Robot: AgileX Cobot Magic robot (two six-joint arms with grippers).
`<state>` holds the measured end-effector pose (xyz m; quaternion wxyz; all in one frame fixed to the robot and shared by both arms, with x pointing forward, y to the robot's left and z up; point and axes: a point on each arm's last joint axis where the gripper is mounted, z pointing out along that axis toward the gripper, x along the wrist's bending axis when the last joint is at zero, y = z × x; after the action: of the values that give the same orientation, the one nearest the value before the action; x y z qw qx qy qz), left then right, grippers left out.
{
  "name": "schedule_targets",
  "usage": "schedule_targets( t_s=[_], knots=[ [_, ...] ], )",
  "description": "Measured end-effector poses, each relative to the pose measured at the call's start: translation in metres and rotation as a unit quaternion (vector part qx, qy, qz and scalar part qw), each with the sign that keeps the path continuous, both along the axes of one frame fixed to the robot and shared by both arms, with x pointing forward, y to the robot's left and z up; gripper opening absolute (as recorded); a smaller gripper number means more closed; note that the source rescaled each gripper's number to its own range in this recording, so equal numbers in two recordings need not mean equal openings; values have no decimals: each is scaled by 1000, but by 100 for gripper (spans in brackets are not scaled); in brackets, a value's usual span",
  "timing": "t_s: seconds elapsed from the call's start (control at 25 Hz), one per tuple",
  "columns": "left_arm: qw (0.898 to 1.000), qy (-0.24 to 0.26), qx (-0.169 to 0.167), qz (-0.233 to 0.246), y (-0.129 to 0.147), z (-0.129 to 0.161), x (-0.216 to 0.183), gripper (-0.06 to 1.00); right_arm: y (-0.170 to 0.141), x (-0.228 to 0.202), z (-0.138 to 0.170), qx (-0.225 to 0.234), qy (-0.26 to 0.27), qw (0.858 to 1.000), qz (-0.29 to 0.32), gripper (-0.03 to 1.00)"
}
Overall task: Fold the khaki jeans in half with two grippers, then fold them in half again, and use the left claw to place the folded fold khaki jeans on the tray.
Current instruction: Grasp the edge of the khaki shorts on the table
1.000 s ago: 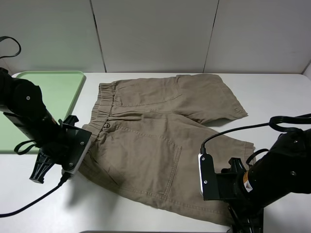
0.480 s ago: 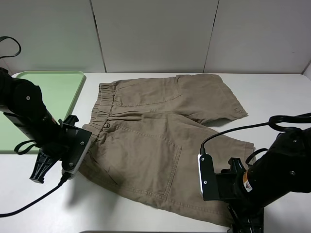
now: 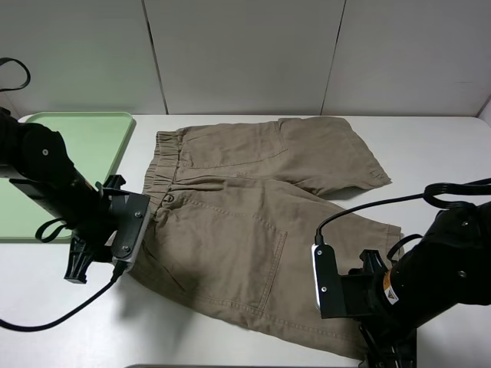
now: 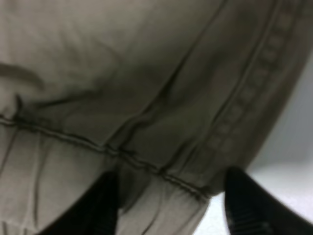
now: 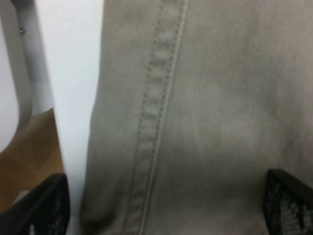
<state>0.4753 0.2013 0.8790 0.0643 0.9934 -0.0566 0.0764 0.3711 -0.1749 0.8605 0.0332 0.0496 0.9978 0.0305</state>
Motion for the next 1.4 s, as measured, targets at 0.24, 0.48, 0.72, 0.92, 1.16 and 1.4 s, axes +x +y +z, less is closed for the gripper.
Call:
schedule_targets(
  t_s=[0.24, 0.48, 0.72, 0.92, 1.16, 1.4],
  knots=[
    [1000, -6, -2, 1, 0, 0, 1, 69, 0, 1, 3, 3, -4, 1000, -2, 84],
    [1000, -6, -2, 2, 0, 0, 1, 69, 3, 6, 23, 25, -43, 999, 15, 55],
    [1000, -5, -1, 2, 0, 0, 1, 69, 2, 6, 28, 32, -51, 998, 16, 53],
    [1000, -5, -2, 3, 0, 0, 1, 69, 2, 6, 28, 31, -51, 998, 16, 53],
    [1000, 2, -1, 2, 0, 0, -1, 69, 0, 3, 25, 35, -54, 998, 16, 53],
    [1000, 4, 0, 2, 0, 0, -1, 69, -6, -4, 18, 45, -60, 997, 16, 53]
  ],
)
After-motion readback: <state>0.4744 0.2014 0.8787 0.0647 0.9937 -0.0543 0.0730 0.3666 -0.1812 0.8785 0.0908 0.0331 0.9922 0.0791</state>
